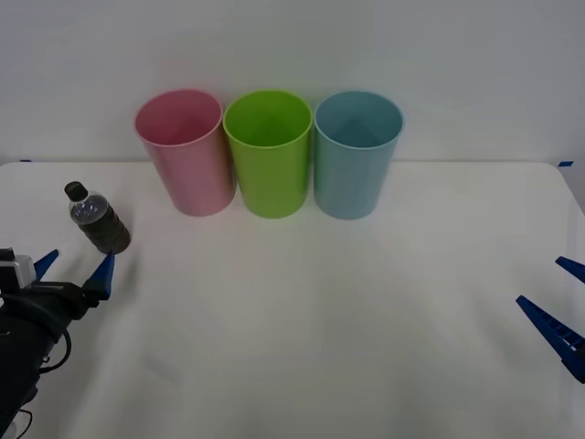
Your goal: Grasp the object on the table and drop it into the matching bin: aluminum can to the light blue bin, PET bottle to the pink bin.
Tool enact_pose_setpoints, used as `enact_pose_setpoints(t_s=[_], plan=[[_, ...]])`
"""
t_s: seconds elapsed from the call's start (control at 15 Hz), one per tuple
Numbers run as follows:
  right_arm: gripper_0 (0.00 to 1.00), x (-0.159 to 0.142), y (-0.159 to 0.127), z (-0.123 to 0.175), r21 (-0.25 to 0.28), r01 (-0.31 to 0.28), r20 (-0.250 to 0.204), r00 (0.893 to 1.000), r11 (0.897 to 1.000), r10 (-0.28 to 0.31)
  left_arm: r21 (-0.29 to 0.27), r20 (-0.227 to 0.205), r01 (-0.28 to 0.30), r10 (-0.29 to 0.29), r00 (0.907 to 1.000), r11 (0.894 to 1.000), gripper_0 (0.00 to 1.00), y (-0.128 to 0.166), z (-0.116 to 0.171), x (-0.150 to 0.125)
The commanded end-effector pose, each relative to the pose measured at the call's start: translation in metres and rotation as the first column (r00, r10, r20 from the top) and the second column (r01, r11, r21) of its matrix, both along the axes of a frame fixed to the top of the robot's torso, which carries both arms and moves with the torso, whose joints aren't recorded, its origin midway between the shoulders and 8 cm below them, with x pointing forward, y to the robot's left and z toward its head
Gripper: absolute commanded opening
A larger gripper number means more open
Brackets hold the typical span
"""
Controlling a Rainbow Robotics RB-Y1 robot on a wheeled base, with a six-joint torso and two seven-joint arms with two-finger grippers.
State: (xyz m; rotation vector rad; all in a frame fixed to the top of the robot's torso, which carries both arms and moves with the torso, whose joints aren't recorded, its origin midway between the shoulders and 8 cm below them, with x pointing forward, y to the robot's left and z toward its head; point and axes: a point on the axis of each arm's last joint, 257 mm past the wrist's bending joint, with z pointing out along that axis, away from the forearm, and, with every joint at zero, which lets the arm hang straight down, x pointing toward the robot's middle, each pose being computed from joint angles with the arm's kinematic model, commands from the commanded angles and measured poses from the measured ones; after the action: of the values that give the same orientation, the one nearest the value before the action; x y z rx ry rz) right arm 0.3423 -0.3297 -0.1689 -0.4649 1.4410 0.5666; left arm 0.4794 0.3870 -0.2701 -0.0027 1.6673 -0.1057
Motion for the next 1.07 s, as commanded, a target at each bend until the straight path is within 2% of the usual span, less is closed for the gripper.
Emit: enact_pose_setpoints(t_s=[0.07, 0.73, 1.07], plan=[[1.00, 0.000, 0.000, 0.000, 0.000, 0.000, 0.000, 1.000, 1.000, 0.000, 0.004, -0.006, -0.011, 0.011, 0.9999, 1.000, 1.00, 0.005, -0.003, 0.016], [1.00, 0.000, 0.000, 0.000, 0.000, 0.000, 0.000, 1.000, 1.000, 0.000, 0.029, -0.017, -0.022, 0.022, 0.9996, 0.999, 1.00, 0.003, -0.002, 0.073], [1.00, 0.000, 0.000, 0.000, 0.000, 0.000, 0.000, 1.000, 1.000, 0.000, 0.043, -0.029, -0.045, 0.047, 0.9985, 0.998, 1.00, 0.004, -0.001, 0.097]])
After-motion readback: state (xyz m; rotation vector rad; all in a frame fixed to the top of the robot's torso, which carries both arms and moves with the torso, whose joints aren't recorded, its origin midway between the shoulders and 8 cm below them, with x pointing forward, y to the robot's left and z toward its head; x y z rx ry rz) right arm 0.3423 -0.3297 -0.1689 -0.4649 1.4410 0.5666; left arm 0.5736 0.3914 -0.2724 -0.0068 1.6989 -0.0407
